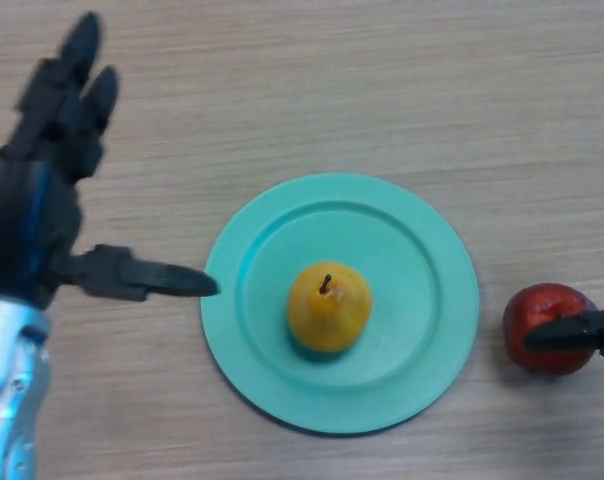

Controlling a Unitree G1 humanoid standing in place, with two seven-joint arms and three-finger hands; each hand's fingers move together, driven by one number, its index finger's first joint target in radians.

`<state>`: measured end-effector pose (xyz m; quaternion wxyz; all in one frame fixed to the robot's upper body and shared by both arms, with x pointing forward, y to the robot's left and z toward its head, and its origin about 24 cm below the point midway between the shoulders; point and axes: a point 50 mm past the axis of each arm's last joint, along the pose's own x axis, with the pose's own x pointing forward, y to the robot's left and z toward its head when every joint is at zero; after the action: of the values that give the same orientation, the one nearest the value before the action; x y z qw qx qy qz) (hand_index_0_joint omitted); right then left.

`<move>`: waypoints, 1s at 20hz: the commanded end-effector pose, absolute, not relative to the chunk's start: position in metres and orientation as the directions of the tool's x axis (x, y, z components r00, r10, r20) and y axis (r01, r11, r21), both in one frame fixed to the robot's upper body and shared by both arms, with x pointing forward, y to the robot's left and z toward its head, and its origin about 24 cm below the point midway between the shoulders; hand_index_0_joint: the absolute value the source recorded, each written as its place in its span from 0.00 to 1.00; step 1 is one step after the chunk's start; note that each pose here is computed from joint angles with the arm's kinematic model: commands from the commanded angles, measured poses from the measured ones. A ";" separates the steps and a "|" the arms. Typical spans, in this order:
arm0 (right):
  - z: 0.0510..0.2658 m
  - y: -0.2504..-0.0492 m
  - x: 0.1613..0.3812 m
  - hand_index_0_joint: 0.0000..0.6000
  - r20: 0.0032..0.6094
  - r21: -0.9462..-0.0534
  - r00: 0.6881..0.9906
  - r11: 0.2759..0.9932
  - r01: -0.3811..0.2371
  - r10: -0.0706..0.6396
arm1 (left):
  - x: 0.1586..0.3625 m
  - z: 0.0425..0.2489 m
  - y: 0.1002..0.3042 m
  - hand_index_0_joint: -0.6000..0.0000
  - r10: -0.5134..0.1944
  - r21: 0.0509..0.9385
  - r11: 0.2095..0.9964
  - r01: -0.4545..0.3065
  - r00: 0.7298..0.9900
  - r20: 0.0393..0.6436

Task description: Pick up the yellow pear and place it on the plate

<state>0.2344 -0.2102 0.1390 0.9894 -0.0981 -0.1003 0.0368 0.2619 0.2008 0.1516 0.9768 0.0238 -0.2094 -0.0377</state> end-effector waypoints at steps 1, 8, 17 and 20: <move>0.172 -0.210 0.229 0.00 0.408 -0.220 0.905 0.975 -0.030 0.120 | 0.257 0.173 0.225 1.00 -0.039 0.108 0.994 -0.019 0.862 0.505; 0.172 -0.205 0.228 0.00 0.387 -0.217 0.910 0.974 -0.071 0.153 | 0.253 0.170 0.226 1.00 -0.045 0.081 0.997 0.014 0.918 0.394; 0.172 -0.203 0.228 0.00 0.393 -0.226 0.903 0.970 -0.087 0.172 | 0.253 0.172 0.224 1.00 -0.026 0.119 0.993 -0.021 0.923 0.384; 0.170 -0.203 0.226 0.00 0.386 -0.220 0.906 0.971 -0.090 0.172 | 0.252 0.171 0.223 1.00 -0.038 0.125 0.992 -0.009 0.929 0.368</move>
<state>0.2345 -0.2012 0.1373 0.9891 -0.0883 -0.0988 0.0641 0.2593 0.2101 0.1366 0.9944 0.0256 -0.0965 -0.0334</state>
